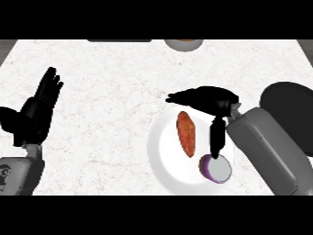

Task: Pick the sweet potato from the plate and place it in the pan

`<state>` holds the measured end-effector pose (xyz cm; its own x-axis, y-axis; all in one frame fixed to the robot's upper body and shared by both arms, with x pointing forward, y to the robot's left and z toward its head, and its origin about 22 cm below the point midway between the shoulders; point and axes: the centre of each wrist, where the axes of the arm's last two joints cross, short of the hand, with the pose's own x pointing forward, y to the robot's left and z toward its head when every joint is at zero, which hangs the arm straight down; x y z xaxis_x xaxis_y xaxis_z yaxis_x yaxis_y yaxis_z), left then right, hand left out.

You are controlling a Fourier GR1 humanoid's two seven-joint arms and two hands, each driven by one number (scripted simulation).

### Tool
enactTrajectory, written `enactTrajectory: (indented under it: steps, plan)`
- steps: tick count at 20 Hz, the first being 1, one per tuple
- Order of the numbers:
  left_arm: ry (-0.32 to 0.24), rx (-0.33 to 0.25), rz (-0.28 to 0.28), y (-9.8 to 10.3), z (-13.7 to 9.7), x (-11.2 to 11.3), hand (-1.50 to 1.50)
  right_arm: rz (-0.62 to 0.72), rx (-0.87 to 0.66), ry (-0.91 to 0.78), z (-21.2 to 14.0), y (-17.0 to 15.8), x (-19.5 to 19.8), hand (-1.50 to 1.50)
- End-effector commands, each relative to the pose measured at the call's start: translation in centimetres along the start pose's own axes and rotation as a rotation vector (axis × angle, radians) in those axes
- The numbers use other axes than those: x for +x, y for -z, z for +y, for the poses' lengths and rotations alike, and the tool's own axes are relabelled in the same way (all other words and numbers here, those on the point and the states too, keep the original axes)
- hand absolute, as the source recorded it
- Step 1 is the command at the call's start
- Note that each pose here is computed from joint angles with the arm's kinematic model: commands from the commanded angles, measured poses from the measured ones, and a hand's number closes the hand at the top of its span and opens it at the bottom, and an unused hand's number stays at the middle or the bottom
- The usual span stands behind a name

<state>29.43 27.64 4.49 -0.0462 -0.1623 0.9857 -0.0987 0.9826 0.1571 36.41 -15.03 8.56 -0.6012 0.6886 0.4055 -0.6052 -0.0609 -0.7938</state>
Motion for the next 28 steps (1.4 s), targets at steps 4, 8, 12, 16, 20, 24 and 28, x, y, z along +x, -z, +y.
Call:
enactTrajectory:
  steps: [4, 8, 12, 16, 20, 24, 28]
  plan:
    - [-0.019, -0.013, 0.006, 0.5, -0.3, -0.3, 0.0, 0.056, 0.055, -0.057, 2.1, 1.8, 0.8, -1.5]
    - [0.004, -0.012, -0.014, -0.1, 0.7, 0.2, 0.0, 0.042, 0.063, -0.035, 1.1, 1.6, 1.5, -1.5]
    - [-0.007, 0.006, -0.009, 0.9, 0.3, 0.8, 0.0, 0.057, 0.091, -0.071, 2.7, 3.6, 1.0, -1.5]
    - [-0.002, -0.002, 0.009, 1.3, -0.4, 0.3, 0.0, 0.086, 0.097, -0.095, 4.3, 4.5, 1.4, -1.5]
    - [0.009, -0.001, 0.001, -1.8, -0.8, 0.6, 0.0, 0.093, 0.138, -0.091, 6.1, 4.2, -0.6, -1.5]
    - [-0.001, -0.008, 0.018, -1.0, 0.4, 0.9, 0.0, 0.094, 0.165, -0.092, 6.8, 6.0, 0.5, -1.5]
    - [-0.009, -0.007, 0.002, -1.0, 0.4, -0.6, 0.0, -0.049, 0.192, -0.135, 6.2, 6.0, 1.1, 1.5]
